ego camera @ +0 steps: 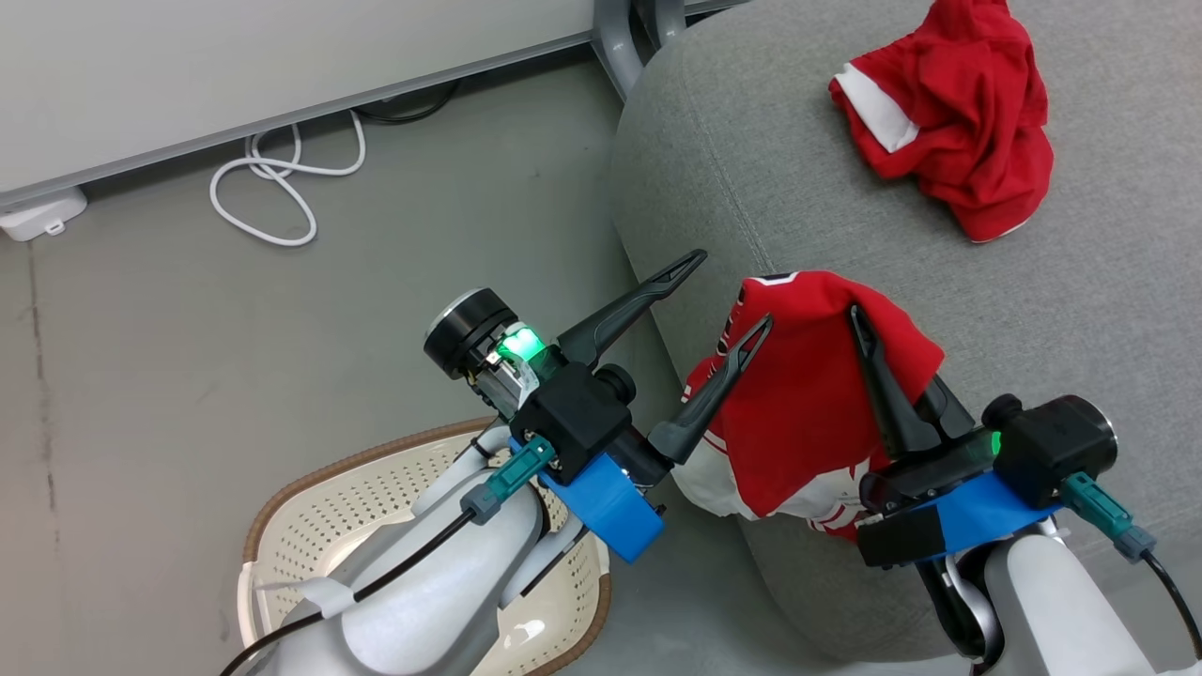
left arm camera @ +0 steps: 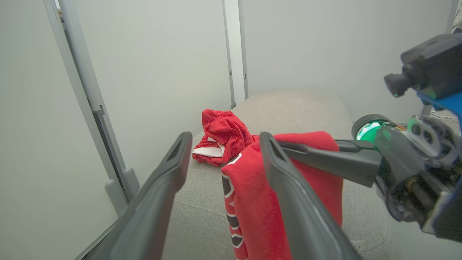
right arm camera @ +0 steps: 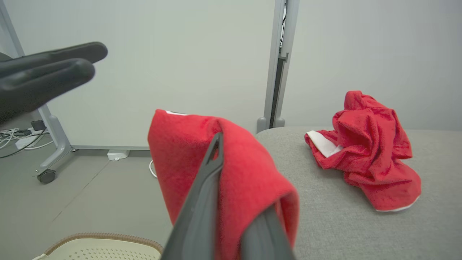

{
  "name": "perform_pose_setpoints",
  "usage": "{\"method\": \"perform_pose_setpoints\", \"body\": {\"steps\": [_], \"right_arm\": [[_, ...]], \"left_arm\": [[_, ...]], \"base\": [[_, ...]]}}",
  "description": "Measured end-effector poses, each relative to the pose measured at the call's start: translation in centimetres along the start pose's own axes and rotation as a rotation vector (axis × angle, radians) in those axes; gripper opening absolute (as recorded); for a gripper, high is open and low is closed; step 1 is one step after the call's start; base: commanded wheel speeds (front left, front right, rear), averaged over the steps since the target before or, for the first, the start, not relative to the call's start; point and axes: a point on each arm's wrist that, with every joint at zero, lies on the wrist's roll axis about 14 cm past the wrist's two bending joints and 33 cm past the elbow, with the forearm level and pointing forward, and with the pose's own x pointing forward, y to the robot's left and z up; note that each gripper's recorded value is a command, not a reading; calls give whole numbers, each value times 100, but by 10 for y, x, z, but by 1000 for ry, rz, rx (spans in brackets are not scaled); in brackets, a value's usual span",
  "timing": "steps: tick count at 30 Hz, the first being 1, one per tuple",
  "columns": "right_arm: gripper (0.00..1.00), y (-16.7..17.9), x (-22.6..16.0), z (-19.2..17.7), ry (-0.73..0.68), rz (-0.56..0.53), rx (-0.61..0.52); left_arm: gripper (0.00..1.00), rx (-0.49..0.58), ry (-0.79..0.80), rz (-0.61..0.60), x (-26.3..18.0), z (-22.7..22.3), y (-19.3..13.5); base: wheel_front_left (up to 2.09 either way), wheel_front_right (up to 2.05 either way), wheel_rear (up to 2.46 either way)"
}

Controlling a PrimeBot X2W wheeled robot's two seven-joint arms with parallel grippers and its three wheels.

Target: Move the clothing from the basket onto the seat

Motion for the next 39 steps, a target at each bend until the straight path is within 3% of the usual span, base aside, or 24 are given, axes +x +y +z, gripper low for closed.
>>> {"method": "perform_pose_setpoints", "body": {"steps": [12,22,32,39], "right_arm": [[0,-21,3,15,-47,-62,-20],[0,-61,61,97,-281,-100,-155],[0,-125,113,191,-521,-212,-341],[0,-176,143,184,-479,-305,-392]], "left_arm": [[100,2,10,-3,0,-5,3],[100,-12,23,39,-4,-20,24],[100,-32,43,62,-5,-46,48],[100,-65,83,97,-14,-77,66]], "base": [[0,0,0],[0,0,0],[0,0,0],[0,0,0]]}}
